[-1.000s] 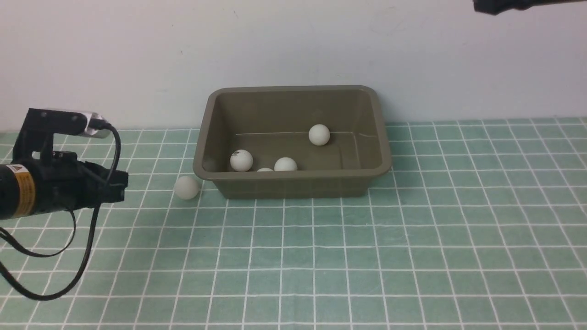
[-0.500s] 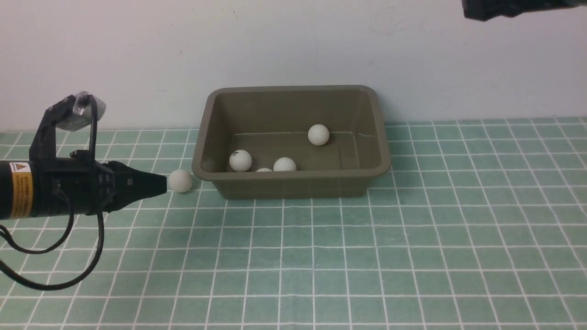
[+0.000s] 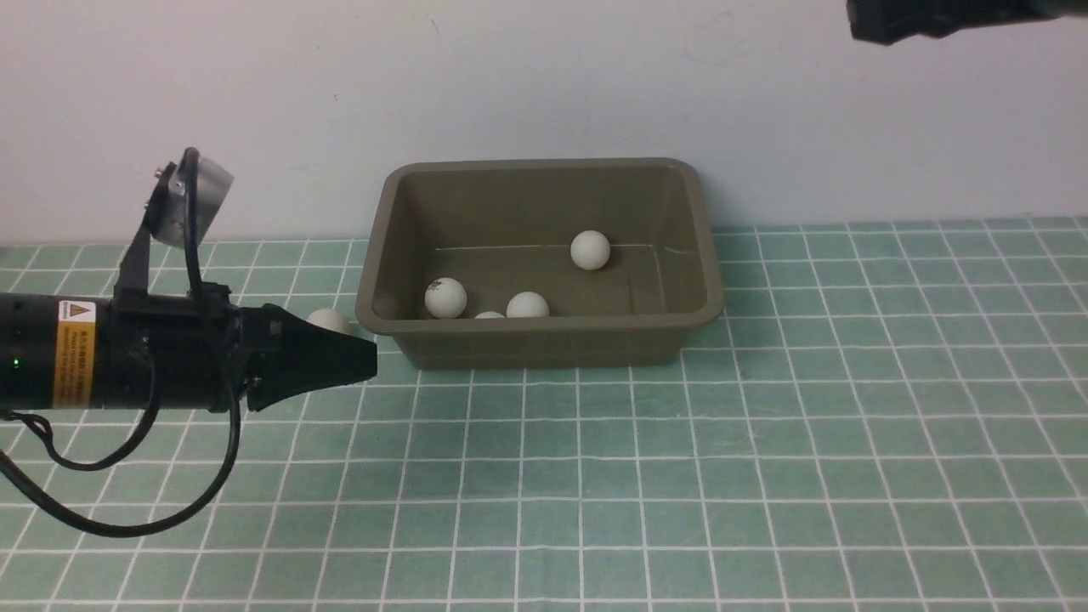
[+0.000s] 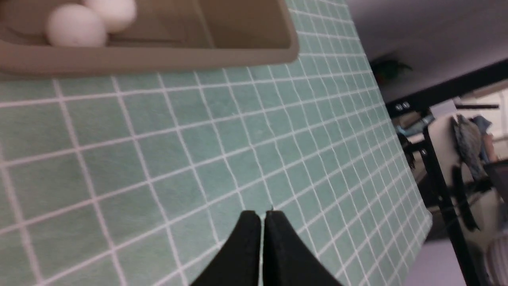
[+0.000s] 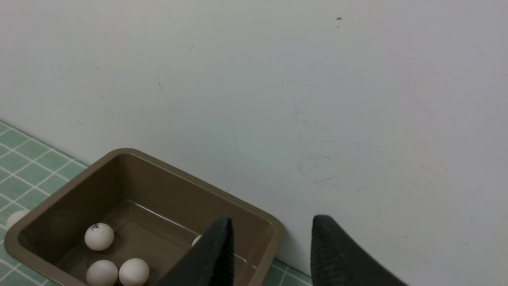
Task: Put the table tennis balls in the box on the green coffee tablecloth.
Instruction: 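Reach for and grasp a ping pong ball on the table beside the basket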
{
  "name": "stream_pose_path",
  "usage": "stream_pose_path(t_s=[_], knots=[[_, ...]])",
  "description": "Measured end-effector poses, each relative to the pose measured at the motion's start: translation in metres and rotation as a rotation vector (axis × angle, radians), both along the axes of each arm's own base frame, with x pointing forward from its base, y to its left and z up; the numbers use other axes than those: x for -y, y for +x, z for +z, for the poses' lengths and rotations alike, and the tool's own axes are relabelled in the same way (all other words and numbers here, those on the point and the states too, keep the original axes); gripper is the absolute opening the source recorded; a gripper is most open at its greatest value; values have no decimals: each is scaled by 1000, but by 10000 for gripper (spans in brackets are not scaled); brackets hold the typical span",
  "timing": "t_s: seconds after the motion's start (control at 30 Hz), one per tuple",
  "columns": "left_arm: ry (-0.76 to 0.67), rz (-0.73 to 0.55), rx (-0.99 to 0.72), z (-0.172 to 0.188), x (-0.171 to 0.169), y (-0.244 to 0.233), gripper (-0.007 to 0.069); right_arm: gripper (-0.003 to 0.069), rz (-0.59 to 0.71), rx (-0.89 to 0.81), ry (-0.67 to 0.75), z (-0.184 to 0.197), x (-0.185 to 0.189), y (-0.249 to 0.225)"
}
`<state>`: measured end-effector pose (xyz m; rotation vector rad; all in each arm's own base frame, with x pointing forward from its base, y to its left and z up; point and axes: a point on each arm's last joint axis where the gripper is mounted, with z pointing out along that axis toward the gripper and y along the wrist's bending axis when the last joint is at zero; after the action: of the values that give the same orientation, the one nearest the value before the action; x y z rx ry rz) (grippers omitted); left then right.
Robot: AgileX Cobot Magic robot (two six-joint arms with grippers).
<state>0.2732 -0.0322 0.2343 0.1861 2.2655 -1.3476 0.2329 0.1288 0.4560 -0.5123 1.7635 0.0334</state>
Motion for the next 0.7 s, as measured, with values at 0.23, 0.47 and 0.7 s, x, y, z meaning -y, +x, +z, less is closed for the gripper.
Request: stream_pose_path(t_s=[0.23,0.47,0.7], knots=[[67,-3,84,-1,1,4,-4,261,-1,-4,-2,-1,-1,1],[418,230,278,-7,-37,29,-4,261,3,-14,12,-1,-1,1],[848,597,296,-13,-103,39,-4,261,10,-34,40,-2,-3,0]])
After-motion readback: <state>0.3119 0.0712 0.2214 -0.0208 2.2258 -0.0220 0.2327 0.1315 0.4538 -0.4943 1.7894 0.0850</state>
